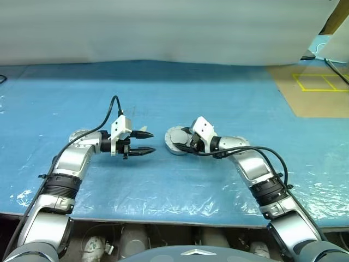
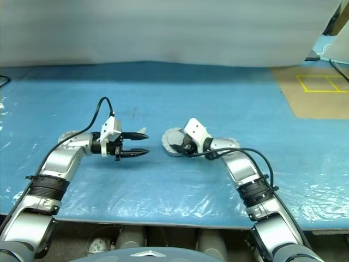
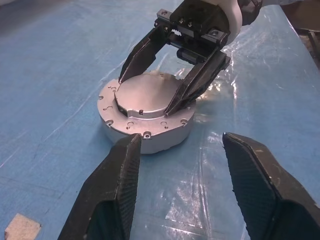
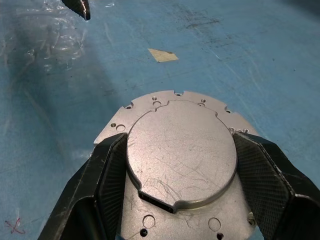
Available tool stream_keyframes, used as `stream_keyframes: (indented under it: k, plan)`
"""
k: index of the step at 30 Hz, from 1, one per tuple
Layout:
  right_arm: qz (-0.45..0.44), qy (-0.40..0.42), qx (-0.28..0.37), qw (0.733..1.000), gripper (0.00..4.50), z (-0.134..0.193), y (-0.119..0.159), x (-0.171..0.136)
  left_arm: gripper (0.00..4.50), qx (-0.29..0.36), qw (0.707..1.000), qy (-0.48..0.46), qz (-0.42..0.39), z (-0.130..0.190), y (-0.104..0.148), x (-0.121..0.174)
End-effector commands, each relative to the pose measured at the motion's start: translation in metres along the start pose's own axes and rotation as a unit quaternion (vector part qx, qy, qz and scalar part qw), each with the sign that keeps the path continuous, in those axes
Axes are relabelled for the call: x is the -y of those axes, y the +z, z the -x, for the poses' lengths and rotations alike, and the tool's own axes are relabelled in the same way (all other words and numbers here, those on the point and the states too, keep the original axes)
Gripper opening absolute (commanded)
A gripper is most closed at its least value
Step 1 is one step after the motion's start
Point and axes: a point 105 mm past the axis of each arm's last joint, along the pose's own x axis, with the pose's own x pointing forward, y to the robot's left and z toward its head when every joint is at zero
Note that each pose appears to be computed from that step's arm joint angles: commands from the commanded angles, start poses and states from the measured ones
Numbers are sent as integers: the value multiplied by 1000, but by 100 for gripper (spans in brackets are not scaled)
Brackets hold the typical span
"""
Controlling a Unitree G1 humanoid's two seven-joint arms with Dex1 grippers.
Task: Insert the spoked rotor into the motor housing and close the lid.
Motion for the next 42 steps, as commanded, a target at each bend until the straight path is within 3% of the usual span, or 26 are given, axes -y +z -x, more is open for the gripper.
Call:
stream_keyframes:
  k: [1, 6, 12, 25, 28, 34, 42]
  plan:
    - [-76, 20, -124, 989, 293, 12, -62, -12, 276, 5, 1000, 3, -18, -1, 6, -2]
    - [-84, 61, -133, 986, 293, 17, -53, -22, 276, 2, 1000, 11, -22, -5, 5, -5]
    - [-45, 99, -163, 981, 293, 27, -62, -36, 276, 0, 1000, 16, -23, -5, 3, -7]
    - [-48, 51, -153, 986, 293, 20, -59, -20, 276, 4, 999, 36, -20, -27, 0, -9]
    - [-47, 50, -152, 986, 293, 19, -59, -21, 213, 15, 999, 34, -24, -37, 2, -9]
    - [-39, 44, -148, 987, 293, 18, -60, -20, 5, 21, 999, 35, -25, -56, -4, -9]
    - [-37, 43, -148, 987, 293, 20, -62, -20, 2, 8, 997, 76, -10, -69, -9, -22]
